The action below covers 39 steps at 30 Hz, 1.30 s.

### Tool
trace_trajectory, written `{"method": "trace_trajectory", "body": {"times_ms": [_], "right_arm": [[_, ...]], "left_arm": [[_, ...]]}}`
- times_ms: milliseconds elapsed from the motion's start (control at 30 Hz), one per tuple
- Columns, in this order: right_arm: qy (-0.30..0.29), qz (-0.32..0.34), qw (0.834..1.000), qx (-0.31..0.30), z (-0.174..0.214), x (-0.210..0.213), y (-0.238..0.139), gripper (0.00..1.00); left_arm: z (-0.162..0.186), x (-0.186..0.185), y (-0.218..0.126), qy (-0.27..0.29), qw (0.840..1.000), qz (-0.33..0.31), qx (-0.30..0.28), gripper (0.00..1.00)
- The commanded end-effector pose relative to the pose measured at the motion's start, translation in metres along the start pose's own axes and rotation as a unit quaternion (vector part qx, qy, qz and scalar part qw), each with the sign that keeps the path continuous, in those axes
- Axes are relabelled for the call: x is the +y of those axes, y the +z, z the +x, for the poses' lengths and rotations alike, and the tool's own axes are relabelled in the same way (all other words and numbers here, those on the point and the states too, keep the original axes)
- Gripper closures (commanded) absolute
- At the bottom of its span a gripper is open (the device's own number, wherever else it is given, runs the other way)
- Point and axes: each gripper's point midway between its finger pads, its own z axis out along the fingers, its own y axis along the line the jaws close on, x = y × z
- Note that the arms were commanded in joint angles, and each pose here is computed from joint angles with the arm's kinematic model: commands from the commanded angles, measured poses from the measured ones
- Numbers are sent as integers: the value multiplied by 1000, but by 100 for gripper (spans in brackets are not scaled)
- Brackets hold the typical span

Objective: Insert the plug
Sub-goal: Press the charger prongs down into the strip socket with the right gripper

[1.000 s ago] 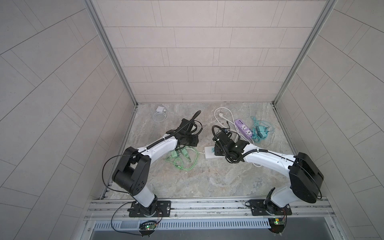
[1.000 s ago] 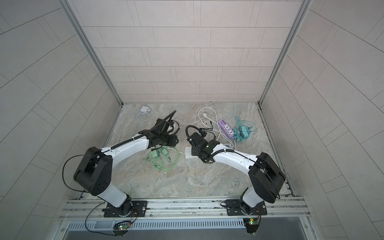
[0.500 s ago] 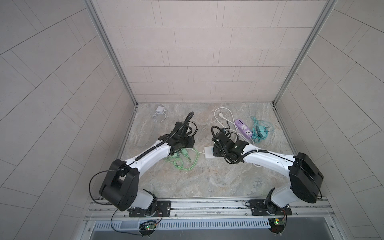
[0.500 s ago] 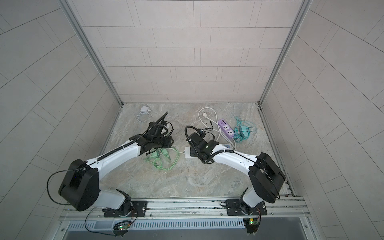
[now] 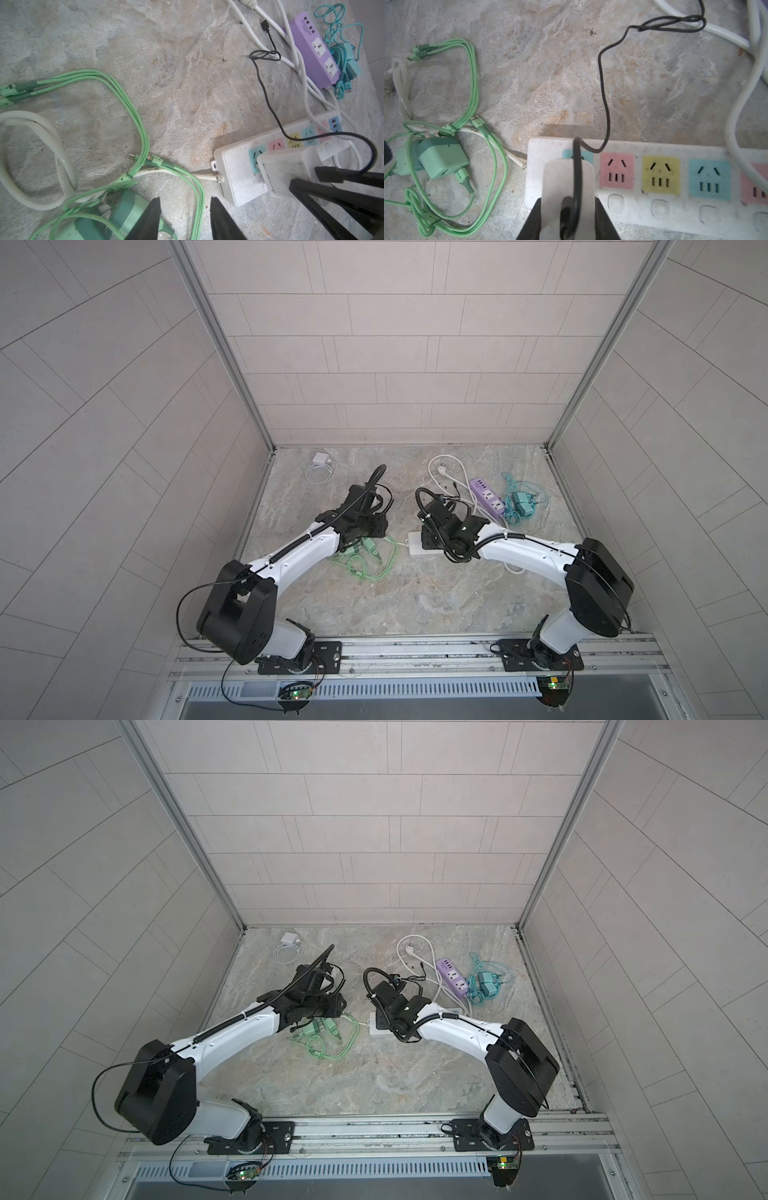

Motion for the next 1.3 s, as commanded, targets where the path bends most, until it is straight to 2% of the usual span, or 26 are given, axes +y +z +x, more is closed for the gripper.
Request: {"method": "trace_trajectory", "body": {"times_ms": [0,300,433,933,1267], "right_arm": [[-15,21,999,19,11,-10,-2,78],[-20,-26,999,-18,-6,2,-26,78],[-20,-22,999,-22,-10,2,-32,78],[-27,19,999,3,1,-8,-5,78],[-35,23,999,6,-1,-6,-1,78]], "left_arm": [[-3,5,-6,-4,1000,-6,-13,55],[-1,4,-2,-5,1000,1,-7,56],[1,4,1,-6,1000,3,-2,57],[-1,3,-3,-5,1000,4,-6,57],[-2,4,-2,-6,1000,5,-6,57]]}}
